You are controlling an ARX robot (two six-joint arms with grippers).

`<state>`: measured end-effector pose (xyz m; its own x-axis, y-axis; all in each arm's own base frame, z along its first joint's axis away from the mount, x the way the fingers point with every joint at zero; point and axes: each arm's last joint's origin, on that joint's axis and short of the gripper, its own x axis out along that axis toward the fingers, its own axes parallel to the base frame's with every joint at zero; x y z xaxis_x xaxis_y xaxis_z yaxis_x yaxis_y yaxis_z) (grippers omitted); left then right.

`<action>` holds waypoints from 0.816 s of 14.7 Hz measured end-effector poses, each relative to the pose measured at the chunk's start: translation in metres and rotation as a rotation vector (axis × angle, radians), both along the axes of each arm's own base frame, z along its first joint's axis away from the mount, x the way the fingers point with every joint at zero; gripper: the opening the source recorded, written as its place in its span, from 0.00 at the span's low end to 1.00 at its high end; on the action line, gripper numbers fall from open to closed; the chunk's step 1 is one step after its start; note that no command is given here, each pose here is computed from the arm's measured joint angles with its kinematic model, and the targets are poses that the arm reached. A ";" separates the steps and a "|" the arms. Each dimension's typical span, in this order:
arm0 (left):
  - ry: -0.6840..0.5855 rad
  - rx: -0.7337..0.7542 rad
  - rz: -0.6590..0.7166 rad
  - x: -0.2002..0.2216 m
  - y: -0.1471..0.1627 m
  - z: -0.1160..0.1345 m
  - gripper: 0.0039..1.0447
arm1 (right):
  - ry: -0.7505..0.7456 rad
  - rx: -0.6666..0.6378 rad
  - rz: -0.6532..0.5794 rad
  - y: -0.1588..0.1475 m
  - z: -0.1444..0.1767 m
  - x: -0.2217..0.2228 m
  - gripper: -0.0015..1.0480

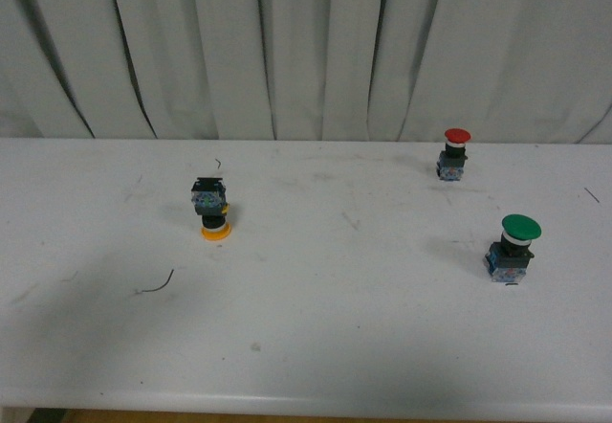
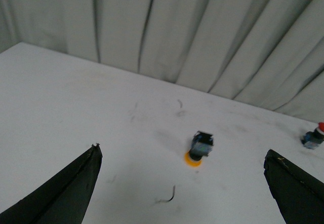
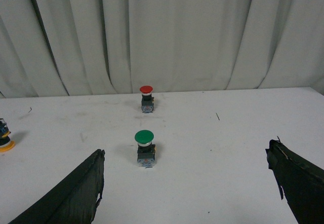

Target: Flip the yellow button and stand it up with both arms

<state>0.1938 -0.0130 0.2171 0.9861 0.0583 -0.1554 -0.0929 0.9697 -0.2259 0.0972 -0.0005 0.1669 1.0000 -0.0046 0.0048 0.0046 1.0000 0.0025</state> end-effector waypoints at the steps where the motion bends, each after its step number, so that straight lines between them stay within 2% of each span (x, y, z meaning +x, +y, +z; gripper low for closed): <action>1: -0.001 0.014 -0.040 0.032 -0.009 0.008 0.94 | 0.000 0.000 0.000 0.000 0.000 0.000 0.94; 3: 0.131 0.037 -0.123 0.099 -0.035 0.001 0.94 | 0.000 0.000 0.000 0.000 0.000 0.000 0.94; 6: 0.371 0.109 -0.195 0.199 -0.082 -0.038 0.94 | 0.000 0.000 0.000 0.000 0.000 0.000 0.94; 10: 0.421 0.144 -0.204 0.222 -0.094 -0.045 0.94 | 0.000 0.000 0.000 0.000 0.000 0.000 0.94; 12: 0.498 0.157 -0.208 0.241 -0.099 -0.052 0.94 | 0.000 0.000 0.000 0.000 0.000 0.000 0.94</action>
